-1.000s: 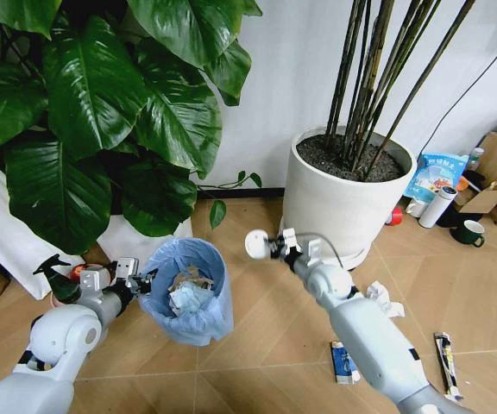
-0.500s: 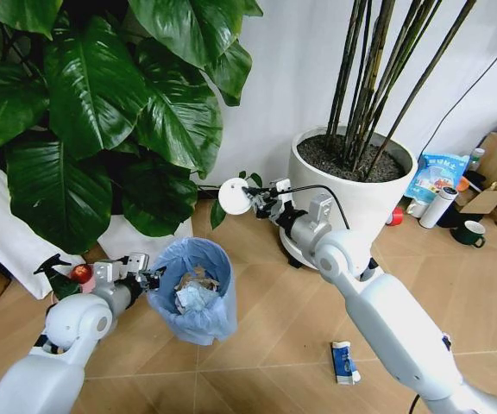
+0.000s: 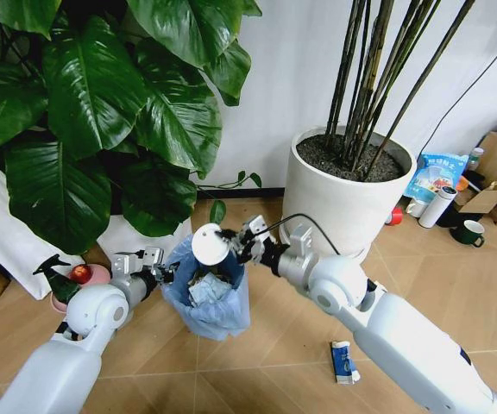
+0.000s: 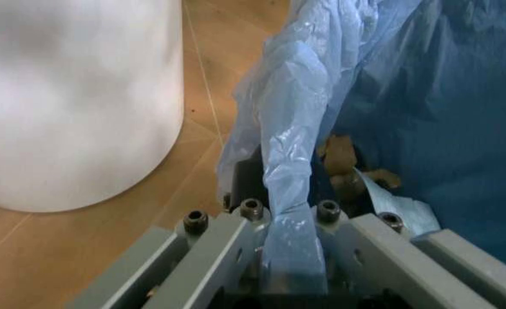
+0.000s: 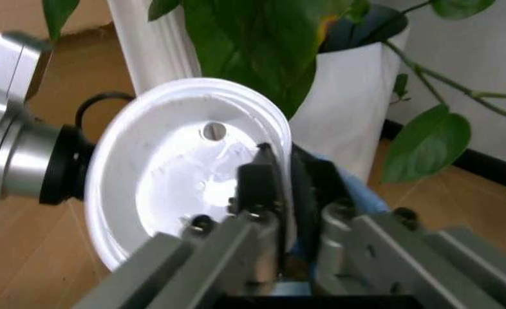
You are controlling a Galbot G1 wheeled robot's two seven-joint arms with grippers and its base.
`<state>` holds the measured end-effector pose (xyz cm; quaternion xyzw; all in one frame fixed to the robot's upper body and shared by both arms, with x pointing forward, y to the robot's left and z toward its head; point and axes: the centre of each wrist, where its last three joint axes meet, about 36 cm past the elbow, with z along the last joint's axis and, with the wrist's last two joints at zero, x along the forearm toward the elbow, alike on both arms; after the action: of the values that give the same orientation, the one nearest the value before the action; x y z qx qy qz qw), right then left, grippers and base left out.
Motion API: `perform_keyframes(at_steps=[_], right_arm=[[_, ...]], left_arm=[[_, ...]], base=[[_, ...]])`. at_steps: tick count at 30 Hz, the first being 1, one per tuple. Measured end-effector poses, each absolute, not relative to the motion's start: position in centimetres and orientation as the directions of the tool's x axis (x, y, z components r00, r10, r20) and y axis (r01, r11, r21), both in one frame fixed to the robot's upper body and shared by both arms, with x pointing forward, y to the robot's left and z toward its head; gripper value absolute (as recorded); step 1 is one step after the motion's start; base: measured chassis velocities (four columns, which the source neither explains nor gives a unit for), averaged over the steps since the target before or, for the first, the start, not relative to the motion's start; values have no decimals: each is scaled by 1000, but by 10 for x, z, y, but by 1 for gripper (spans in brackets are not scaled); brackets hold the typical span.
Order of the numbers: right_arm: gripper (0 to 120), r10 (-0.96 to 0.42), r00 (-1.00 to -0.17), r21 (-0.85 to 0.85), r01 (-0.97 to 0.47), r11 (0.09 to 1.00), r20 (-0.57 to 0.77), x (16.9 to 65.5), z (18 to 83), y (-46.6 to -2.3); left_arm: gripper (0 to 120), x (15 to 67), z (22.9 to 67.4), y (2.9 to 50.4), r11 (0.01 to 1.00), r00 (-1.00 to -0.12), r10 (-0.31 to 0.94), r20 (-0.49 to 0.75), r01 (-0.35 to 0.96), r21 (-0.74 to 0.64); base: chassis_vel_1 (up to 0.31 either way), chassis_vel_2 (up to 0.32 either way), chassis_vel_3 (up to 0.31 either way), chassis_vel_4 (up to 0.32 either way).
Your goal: Pick up the trash bin and place the garbage on the floor into it.
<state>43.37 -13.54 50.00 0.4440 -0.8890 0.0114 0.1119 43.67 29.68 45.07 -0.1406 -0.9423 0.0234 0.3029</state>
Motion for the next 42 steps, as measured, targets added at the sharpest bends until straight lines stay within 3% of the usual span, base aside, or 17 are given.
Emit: perform_keyframes(at_steps=[1, 9, 11, 13, 19, 21, 26, 31, 33, 42], right_arm=[[4, -787, -581, 79, -792, 606, 209, 434, 500, -135], [39, -790, -571, 81, -797, 599, 224, 433, 492, -123], [40, -789, -572, 81, -796, 600, 225, 433, 491, -123], [52, -786, -574, 84, -793, 603, 227, 435, 489, -121], [66, -783, -578, 86, -789, 608, 230, 437, 487, -121], [81, -781, -580, 87, -787, 611, 230, 439, 486, -120], [97, -777, -589, 87, -781, 618, 223, 441, 487, -119], [100, -723, -665, 91, -721, 687, 189, 447, 499, -129], [100, -659, -721, 104, -654, 749, 215, 450, 497, -154], [100, -500, -803, 115, -491, 864, 324, 443, 453, -236]], left_arm=[[0, 437, 451, 297, 959, -777, 279, 564, 251, -129], [0, 432, 454, 298, 959, -780, 279, 560, 252, -126], [0, 432, 454, 298, 959, -780, 279, 560, 253, -126], [0, 431, 455, 297, 959, -782, 280, 558, 254, -126], [0, 431, 456, 298, 959, -783, 280, 555, 254, -125], [0, 430, 457, 298, 959, -785, 279, 553, 254, -124], [0, 428, 457, 299, 960, -785, 277, 553, 251, -124], [0, 425, 457, 302, 963, -789, 268, 554, 241, -122], [0, 422, 460, 304, 964, -793, 264, 548, 239, -117], [0, 415, 462, 310, 969, -801, 243, 547, 221, -107]], base=[[0, 0, 0, 0], [0, 0, 0, 0], [0, 0, 0, 0], [0, 0, 0, 0], [0, 0, 0, 0], [0, 0, 0, 0], [0, 0, 0, 0], [0, 0, 0, 0], [0, 0, 0, 0], [0, 0, 0, 0]])
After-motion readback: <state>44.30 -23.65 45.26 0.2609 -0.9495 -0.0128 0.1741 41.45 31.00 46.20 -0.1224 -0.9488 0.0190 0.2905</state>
